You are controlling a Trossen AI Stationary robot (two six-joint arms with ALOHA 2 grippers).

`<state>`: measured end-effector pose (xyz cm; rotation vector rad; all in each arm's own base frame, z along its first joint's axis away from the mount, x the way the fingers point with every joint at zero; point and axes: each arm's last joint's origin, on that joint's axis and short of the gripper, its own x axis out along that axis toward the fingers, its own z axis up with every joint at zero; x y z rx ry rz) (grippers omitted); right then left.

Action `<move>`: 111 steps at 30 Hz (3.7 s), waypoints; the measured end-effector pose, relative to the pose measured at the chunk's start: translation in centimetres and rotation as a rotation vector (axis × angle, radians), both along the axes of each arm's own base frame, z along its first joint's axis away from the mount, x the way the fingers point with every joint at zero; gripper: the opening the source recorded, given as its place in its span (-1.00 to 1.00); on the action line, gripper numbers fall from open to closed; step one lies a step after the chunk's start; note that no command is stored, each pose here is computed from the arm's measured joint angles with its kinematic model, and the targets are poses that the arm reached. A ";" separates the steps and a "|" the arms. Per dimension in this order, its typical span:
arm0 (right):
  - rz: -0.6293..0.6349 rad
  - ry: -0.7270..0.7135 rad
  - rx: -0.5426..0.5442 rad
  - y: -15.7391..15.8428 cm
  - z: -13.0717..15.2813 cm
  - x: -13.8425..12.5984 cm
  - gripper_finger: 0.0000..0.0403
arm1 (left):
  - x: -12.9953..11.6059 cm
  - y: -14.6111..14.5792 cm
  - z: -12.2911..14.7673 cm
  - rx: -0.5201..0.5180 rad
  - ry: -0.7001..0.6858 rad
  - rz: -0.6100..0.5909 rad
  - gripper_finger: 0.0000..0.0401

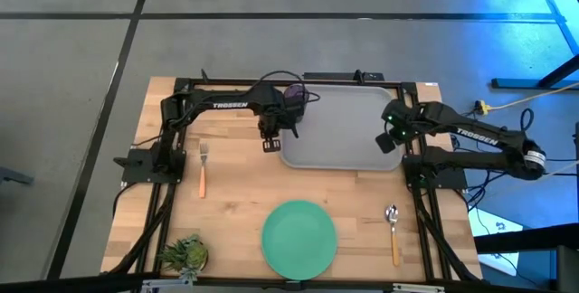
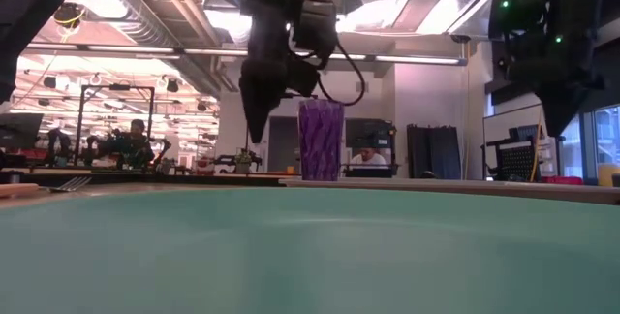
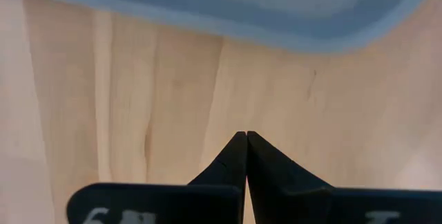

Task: Pick and place plate/cup/fork/spoon on tray
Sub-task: Adjust the gray tray

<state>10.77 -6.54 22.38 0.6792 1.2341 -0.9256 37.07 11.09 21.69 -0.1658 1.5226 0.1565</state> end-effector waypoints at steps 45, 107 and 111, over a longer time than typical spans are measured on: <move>-0.133 -0.238 0.129 -4.4 -3.7 3.3 -0.94 | -2.7 -0.5 6.9 0.140 -0.242 -0.010 -1.00; 0.059 -0.123 0.031 -8.3 -9.4 10.6 -0.94 | -5.3 -1.0 11.0 0.250 -0.335 0.091 -0.99; 0.093 -0.189 0.025 -8.5 -9.4 11.2 -0.94 | -5.2 -1.0 10.9 0.250 -0.335 0.089 -0.99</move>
